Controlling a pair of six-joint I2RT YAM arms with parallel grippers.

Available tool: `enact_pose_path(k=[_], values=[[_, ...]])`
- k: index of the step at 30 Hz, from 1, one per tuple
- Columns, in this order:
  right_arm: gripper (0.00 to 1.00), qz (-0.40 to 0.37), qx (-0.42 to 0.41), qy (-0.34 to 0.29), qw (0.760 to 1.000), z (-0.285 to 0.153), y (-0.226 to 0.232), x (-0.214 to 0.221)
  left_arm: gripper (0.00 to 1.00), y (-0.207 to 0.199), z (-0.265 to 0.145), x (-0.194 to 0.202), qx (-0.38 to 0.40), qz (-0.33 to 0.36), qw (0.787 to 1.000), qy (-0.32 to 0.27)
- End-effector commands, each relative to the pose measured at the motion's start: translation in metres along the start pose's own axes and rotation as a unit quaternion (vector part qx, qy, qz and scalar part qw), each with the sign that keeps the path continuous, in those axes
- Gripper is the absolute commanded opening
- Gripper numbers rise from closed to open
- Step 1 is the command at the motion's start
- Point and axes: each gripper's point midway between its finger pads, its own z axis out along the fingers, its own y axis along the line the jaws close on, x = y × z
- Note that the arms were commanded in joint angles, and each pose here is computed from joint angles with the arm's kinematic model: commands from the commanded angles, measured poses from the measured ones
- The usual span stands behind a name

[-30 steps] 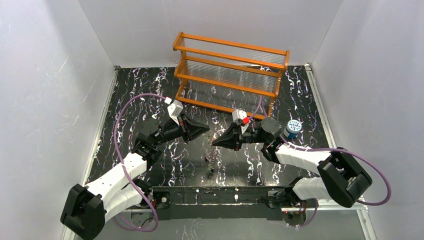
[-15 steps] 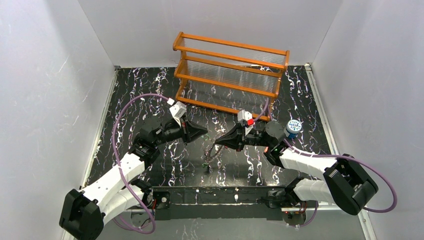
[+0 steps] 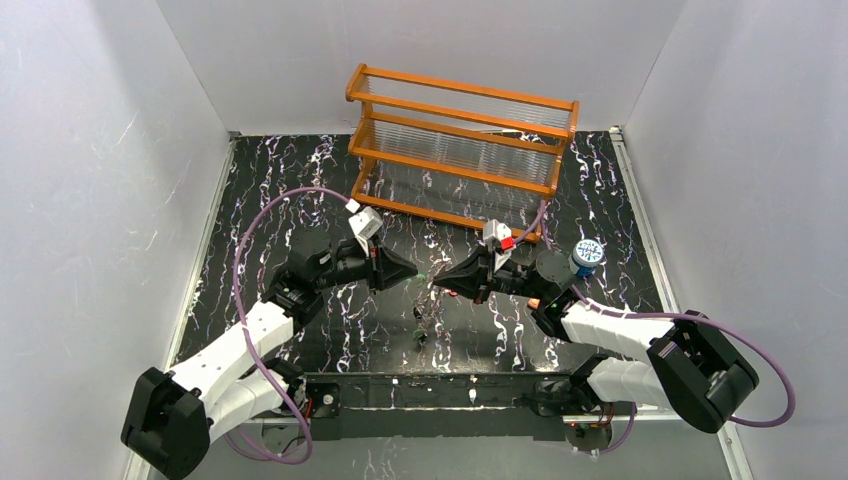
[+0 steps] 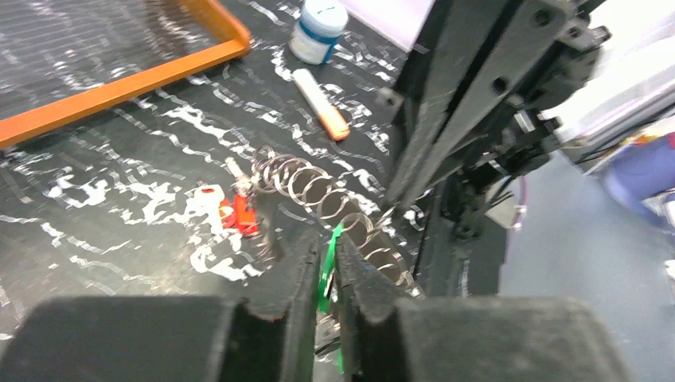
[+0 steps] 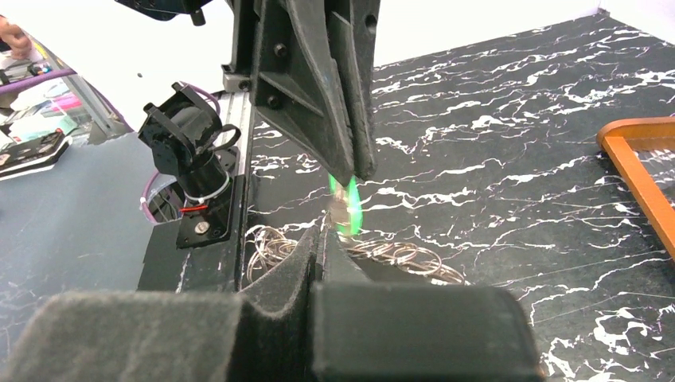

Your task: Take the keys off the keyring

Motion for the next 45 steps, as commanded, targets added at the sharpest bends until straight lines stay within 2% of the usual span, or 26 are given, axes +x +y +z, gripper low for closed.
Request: enact_pose_path(k=[1, 8, 16, 25, 32, 45], values=[[0.01, -0.054, -0.012, -0.069, 0.996, 0.006, 0.004, -0.046, 0.16, 0.005, -0.002, -0.004, -0.017, 0.022, 0.999, 0.017], [0.01, -0.044, -0.016, -0.059, 0.997, 0.007, 0.001, -0.04, 0.31, 0.007, -0.012, -0.026, -0.044, 0.087, 0.995, -0.001], [0.01, -0.037, -0.021, -0.057, 0.997, 0.006, 0.001, -0.039, 0.37, -0.021, -0.006, -0.021, 0.064, 0.132, 0.989, 0.011], [0.01, -0.036, -0.04, -0.05, 0.997, 0.007, 0.006, -0.036, 0.35, -0.028, 0.005, -0.008, 0.141, 0.154, 0.977, 0.036], [0.01, -0.035, -0.047, -0.048, 0.997, 0.008, 0.007, -0.034, 0.3, -0.04, 0.006, -0.002, 0.185, 0.149, 0.971, 0.043], [0.01, -0.035, -0.057, -0.05, 0.996, 0.008, 0.009, -0.035, 0.22, -0.035, 0.013, 0.006, 0.181, 0.126, 0.974, 0.056]])
